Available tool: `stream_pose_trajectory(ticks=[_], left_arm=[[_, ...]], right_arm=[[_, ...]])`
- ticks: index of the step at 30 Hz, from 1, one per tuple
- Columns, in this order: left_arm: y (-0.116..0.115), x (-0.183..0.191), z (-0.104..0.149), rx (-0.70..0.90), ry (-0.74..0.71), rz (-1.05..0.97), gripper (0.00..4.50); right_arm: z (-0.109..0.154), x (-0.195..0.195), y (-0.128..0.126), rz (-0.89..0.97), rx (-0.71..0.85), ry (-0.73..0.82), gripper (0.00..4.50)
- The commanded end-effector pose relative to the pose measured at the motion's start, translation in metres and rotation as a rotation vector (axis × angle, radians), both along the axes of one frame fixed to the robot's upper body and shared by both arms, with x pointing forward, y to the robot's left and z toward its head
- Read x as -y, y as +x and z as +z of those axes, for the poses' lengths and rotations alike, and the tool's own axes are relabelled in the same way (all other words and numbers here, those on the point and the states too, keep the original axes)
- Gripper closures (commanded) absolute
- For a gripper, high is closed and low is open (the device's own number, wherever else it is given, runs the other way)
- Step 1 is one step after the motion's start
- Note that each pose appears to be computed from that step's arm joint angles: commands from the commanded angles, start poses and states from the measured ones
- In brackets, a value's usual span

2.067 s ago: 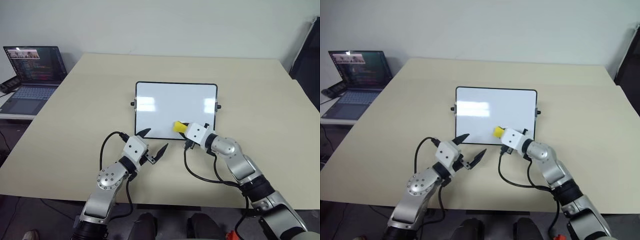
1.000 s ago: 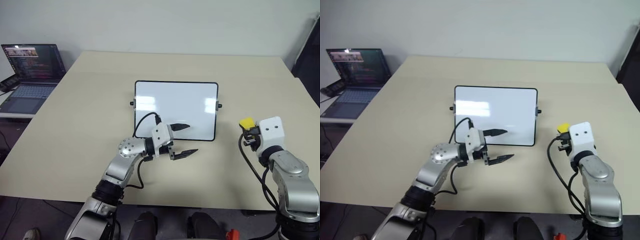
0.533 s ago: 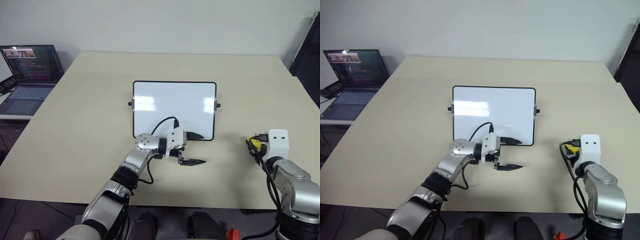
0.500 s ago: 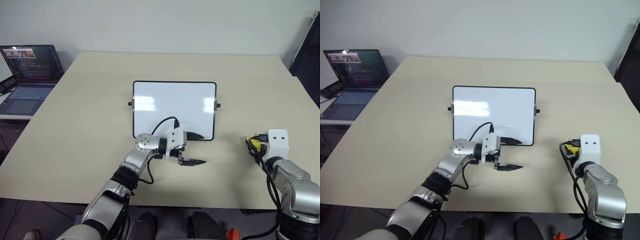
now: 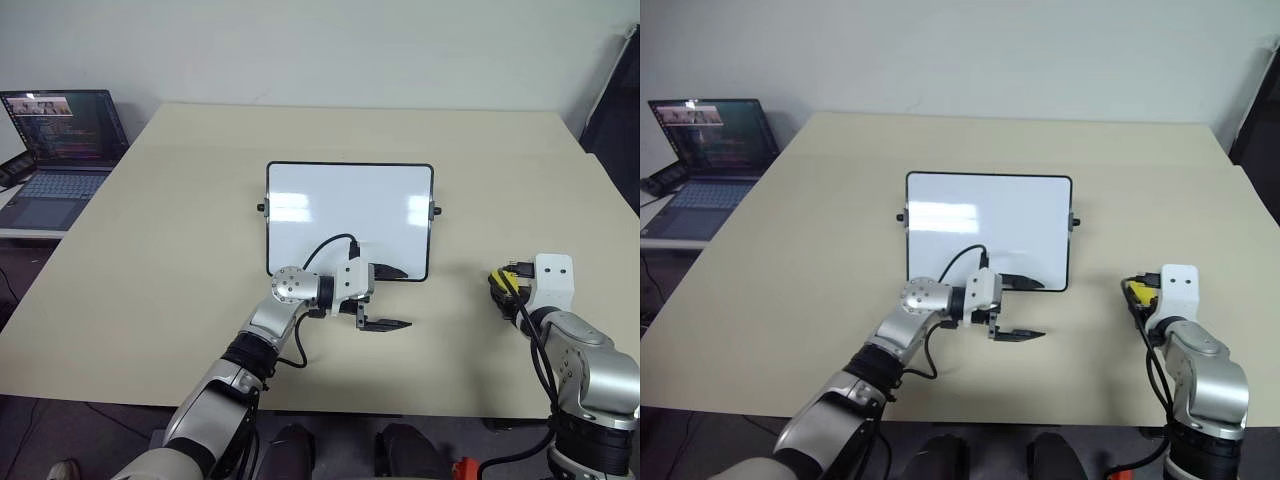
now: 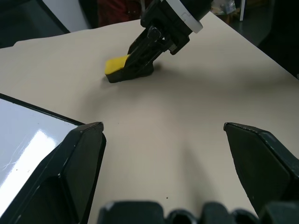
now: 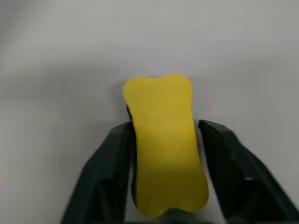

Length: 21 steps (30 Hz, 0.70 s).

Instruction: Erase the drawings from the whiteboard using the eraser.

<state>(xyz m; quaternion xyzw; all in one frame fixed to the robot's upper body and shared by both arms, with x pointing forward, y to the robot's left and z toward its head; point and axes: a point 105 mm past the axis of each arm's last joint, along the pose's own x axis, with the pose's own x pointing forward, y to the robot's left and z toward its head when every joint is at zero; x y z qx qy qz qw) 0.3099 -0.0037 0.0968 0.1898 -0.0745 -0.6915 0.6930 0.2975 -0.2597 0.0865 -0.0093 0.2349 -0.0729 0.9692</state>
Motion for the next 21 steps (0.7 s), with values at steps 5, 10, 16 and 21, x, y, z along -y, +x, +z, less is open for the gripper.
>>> stream_pose_trajectory(ticks=[5, 10, 16, 21], left_arm=[[0.003, 0.004, 0.014, 0.051, -0.028, -0.004, 0.00], [0.010, -0.008, 0.035, -0.035, -0.152, 0.110, 0.00], [0.013, -0.057, 0.049, -0.113, -0.242, 0.413, 0.00], [0.010, -0.082, 0.054, -0.070, -0.346, 0.723, 0.00]], right_arm=[[0.019, 0.013, 0.000, -0.050, 0.063, -0.035, 0.02], [0.036, 0.008, -0.006, -0.042, 0.102, -0.023, 0.02], [0.059, 0.002, -0.030, -0.057, 0.182, -0.070, 0.02], [0.067, 0.000, -0.050, -0.045, 0.262, -0.179, 0.02]])
